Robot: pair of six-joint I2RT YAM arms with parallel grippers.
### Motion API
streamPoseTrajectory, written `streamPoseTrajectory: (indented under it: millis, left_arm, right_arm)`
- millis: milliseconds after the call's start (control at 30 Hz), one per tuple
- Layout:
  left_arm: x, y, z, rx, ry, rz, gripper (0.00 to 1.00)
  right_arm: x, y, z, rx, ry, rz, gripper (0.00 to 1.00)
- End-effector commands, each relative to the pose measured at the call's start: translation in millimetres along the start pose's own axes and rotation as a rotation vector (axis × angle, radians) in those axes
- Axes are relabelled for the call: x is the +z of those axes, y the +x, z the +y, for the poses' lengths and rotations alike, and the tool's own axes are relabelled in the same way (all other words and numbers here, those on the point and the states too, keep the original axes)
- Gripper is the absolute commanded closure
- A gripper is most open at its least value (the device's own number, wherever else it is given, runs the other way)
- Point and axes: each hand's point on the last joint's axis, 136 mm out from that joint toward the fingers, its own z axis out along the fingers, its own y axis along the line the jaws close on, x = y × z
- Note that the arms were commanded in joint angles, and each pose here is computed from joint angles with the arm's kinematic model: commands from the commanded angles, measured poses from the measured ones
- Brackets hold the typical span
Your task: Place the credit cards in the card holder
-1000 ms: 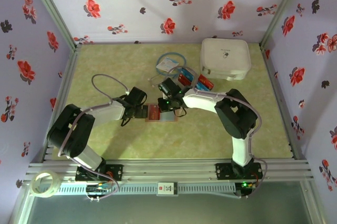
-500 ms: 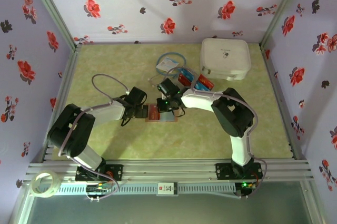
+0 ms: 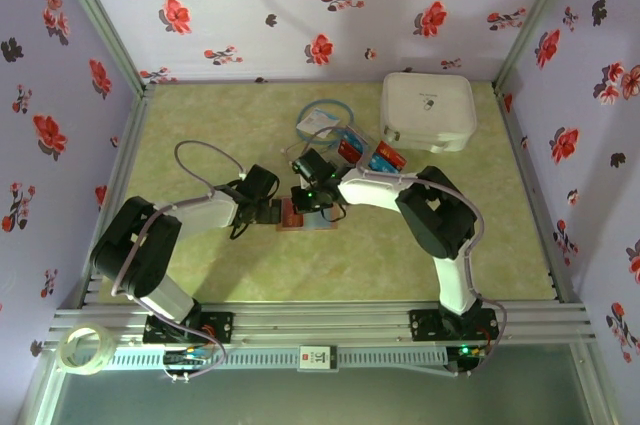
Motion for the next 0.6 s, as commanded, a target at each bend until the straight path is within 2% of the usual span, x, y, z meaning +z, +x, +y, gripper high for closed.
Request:
streamPoseTrajectory:
  millis: [0, 100, 233, 333, 567]
  left_arm:
    - [13, 13, -2, 0.021, 0.01, 0.04, 0.0]
    - [7, 10, 1, 0.011, 0.012, 0.03, 0.0]
    - [-2, 4, 11, -0.017, 0.009, 0.012, 0.0]
    - [-12, -1, 19, -0.037, 0.009, -0.005, 0.0]
    - [-42, -17, 23, -0.075, 0.043, -0.069, 0.0]
  right_arm:
    - [-13, -6, 10, 0.001, -0.015, -0.013, 0.93]
    - [-34, -15, 13, -0.002, -0.025, -0.048, 0.88]
    - [-64, -29, 7, 0.022, -0.03, -0.102, 0.66]
    - [-83, -36, 0, 0.042, -0.031, -0.134, 0.53]
    - [-110, -46, -22, 0.001, 0.064, -0.197, 0.4]
